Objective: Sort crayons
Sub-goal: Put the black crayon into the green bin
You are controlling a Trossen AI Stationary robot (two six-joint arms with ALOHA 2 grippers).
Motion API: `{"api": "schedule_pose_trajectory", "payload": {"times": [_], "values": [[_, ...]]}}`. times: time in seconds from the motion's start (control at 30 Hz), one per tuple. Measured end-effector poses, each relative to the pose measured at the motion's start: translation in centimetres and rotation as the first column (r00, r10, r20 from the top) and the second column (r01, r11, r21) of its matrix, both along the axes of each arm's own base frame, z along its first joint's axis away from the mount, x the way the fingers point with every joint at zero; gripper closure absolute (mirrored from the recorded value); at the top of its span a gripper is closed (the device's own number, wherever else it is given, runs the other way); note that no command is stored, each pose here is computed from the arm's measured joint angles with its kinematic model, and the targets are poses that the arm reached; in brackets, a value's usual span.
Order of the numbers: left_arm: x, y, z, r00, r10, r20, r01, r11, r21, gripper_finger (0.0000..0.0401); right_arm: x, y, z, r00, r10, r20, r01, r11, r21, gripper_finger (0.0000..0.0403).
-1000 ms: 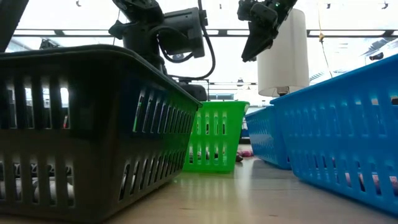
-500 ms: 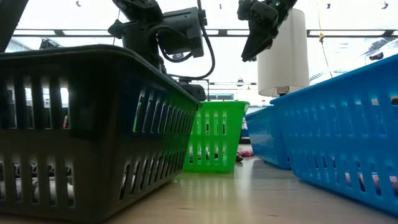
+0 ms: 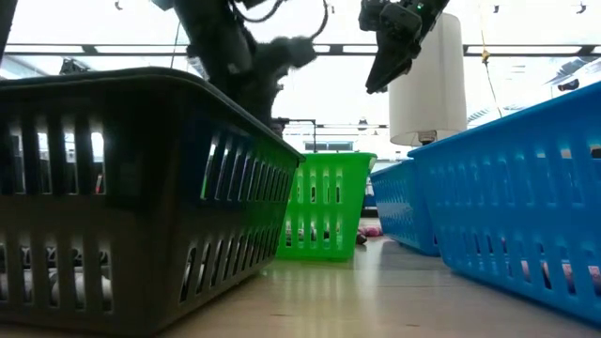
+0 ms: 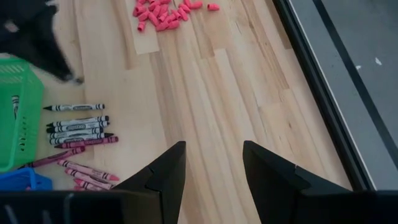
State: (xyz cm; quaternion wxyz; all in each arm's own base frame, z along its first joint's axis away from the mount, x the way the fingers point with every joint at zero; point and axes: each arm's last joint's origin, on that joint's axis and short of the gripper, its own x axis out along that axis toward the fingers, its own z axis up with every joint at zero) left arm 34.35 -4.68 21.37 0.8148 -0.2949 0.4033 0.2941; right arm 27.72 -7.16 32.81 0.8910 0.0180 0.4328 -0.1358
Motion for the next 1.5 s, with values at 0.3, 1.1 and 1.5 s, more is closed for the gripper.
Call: {"api": "schedule_pose_trajectory", "payload": {"times": [0.3,1.1,1.5], "values": [[0.5,-3.4,1.9,0.918,-0.379,0.115,0.365,0.922,0.126,0.0387,0.0,0.0,0.0,1.000,0.004,0.002,-0.004,1.000,-0.004,0.0235],[0.7,-7.5,-0.8,0.775,-0.632,0.010,0.622,0.765,0.166,0.0264,0.2,-0.1,0.2,1.000,0.006,0.027,-0.005,1.000,-0.012,0.0235],[1.5,-3.8,-0.5,0.880,-0.474,0.033,0.466,0.874,0.136,0.0260,0.2,-0.1,0.2,1.000,0.006,0.027,-0.006,1.000,-0.010,0.0235]]}}
